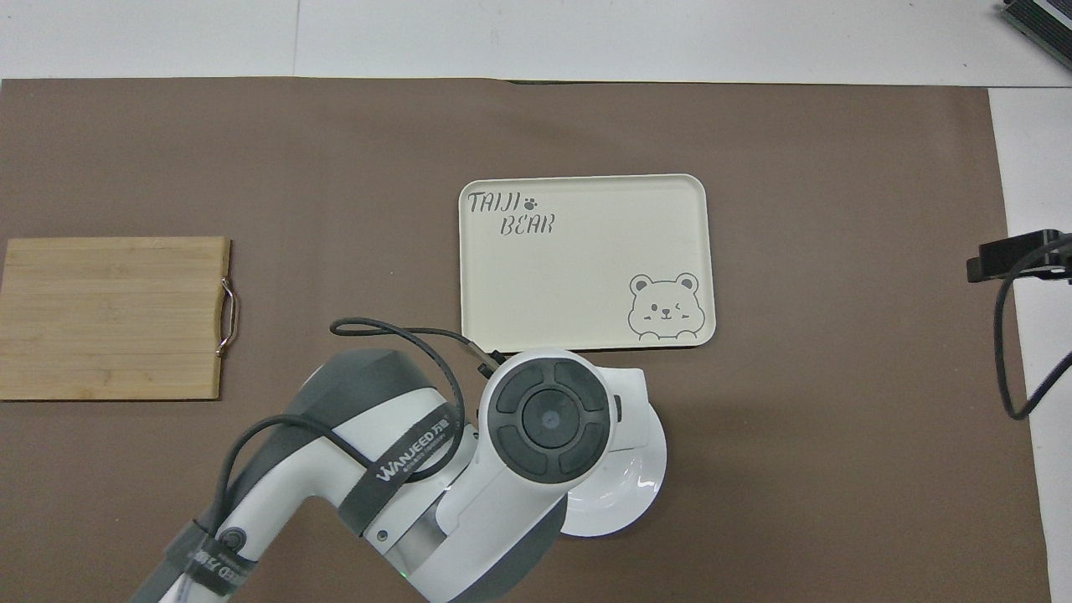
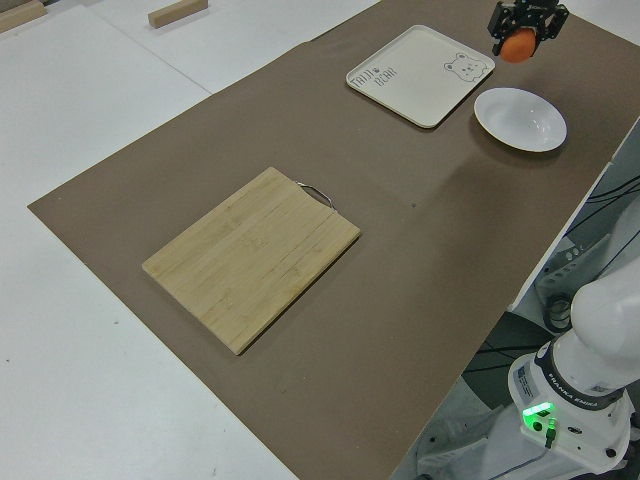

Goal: Place orange and plate with both arms
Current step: 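Lower the orange onto the white plate and open the left gripper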

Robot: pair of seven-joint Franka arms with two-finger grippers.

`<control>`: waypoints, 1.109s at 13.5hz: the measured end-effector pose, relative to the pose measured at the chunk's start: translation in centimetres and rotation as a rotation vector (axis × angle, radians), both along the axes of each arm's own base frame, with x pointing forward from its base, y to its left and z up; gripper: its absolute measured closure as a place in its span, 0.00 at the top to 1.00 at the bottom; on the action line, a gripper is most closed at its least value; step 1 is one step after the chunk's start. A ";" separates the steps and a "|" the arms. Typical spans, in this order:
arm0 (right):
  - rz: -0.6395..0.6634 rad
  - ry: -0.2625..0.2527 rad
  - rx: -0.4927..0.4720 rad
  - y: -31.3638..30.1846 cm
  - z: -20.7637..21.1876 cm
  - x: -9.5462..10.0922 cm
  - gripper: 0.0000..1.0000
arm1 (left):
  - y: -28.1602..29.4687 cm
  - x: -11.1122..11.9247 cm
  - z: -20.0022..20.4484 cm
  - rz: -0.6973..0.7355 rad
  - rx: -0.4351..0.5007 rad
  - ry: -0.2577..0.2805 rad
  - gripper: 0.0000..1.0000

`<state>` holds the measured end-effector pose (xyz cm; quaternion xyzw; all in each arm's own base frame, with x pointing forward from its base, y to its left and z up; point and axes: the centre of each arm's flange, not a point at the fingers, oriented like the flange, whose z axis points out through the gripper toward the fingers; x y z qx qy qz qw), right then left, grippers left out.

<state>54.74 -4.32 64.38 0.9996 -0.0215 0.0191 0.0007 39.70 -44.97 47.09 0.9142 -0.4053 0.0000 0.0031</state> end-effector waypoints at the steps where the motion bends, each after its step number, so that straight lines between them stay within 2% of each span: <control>1: 0.000 0.000 0.000 0.0 0.0 0.0 1.00 | -0.6 -0.6 -1.2 -0.013 0.000 0.001 0.79; 5: 0.000 0.000 0.000 0.0 0.0 0.0 1.00 | -2.0 -3.0 -5.7 -0.060 -0.011 -0.007 0.79; 9: 0.000 0.000 0.000 0.0 0.0 0.0 1.00 | -3.6 -3.7 -9.7 -0.087 -0.013 -0.004 0.79; 14: 0.000 0.000 0.000 0.0 0.0 0.0 1.00 | -6.1 -5.1 -16.6 -0.127 -0.016 0.004 0.79; 15: 0.000 0.000 0.000 0.0 0.0 0.0 1.00 | -6.1 -5.0 -16.9 -0.127 -0.017 0.004 0.90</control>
